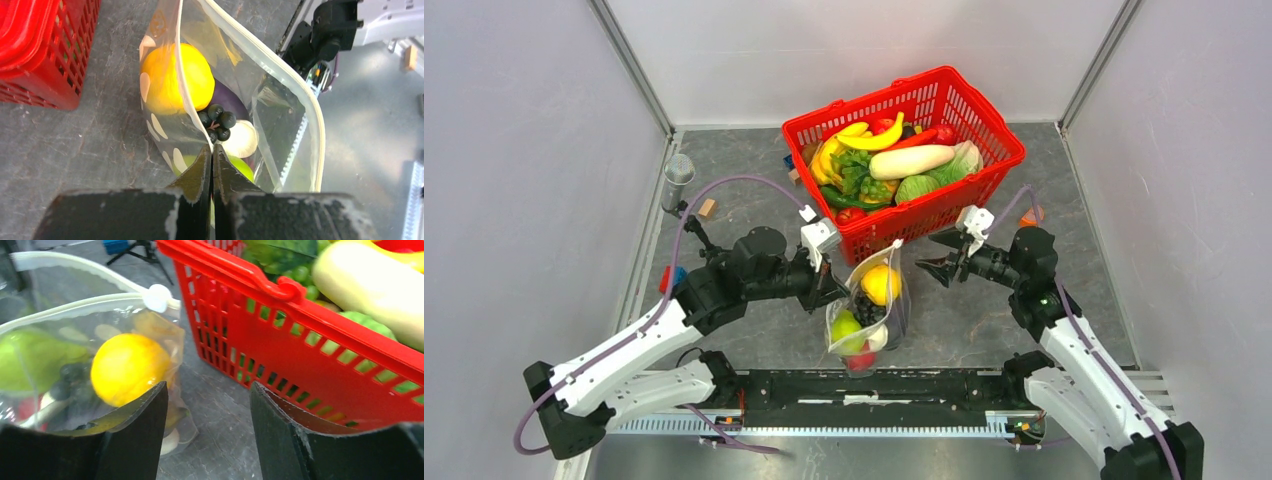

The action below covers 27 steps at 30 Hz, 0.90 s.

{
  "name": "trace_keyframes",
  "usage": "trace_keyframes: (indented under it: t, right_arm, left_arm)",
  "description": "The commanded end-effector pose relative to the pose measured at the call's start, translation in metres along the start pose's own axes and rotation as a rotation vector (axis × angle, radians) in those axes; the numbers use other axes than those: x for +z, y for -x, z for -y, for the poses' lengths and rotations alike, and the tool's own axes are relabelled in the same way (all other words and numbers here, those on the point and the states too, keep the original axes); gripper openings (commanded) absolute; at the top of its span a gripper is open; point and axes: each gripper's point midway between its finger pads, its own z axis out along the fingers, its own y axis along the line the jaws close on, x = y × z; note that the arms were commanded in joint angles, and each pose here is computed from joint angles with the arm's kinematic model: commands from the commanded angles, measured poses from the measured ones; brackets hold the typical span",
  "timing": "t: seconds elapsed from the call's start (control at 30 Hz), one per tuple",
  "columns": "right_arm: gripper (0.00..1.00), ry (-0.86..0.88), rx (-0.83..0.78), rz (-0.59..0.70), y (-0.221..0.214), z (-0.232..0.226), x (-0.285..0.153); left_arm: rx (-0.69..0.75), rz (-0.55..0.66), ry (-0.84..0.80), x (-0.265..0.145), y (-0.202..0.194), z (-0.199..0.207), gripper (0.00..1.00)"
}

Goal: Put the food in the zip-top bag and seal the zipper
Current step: Zip the zipper food storage bag at the center of the board.

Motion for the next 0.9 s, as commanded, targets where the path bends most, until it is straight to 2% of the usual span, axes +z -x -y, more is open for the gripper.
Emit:
trace_keyframes:
  t: [0.0, 0.23, 0.37, 0.5, 0.67, 0.87]
  right_arm:
    - [0.68, 0.326, -0.159, 0.164, 0.028, -0.042, -0.007]
    - [0.73, 0.364, -0.287, 0.165, 0.023, -0.038, -0.002]
    - [0.72, 0.455, -0.308, 0.098, 0.01, -0.039, 0.0]
    - [0.67, 0.549, -0.319, 0.097, 0.008, -0.045, -0.003]
    - [0.53, 0.611, -0.292, 0.102, 0.008, -0.05, -0.005]
    - [0.5, 0.67, -0.283, 0.13, 0.017, -0.055, -0.008]
  left_arm:
    - [0.183, 0.029, -0.107, -0.004, 0.021, 0.017, 0.02]
    - [0.316, 0.016, -0.222, 0.0, 0.027, 0.032, 0.02]
    - [0.338, 0.009, -0.212, 0.001, 0.031, 0.03, 0.02]
    - [0.361, 0.016, -0.211, 0.0, 0.031, 0.029, 0.02]
    - [0.367, 0.002, -0.211, 0.003, 0.031, 0.028, 0.02]
    - [0.371, -0.003, -0.217, 0.005, 0.029, 0.027, 0.02]
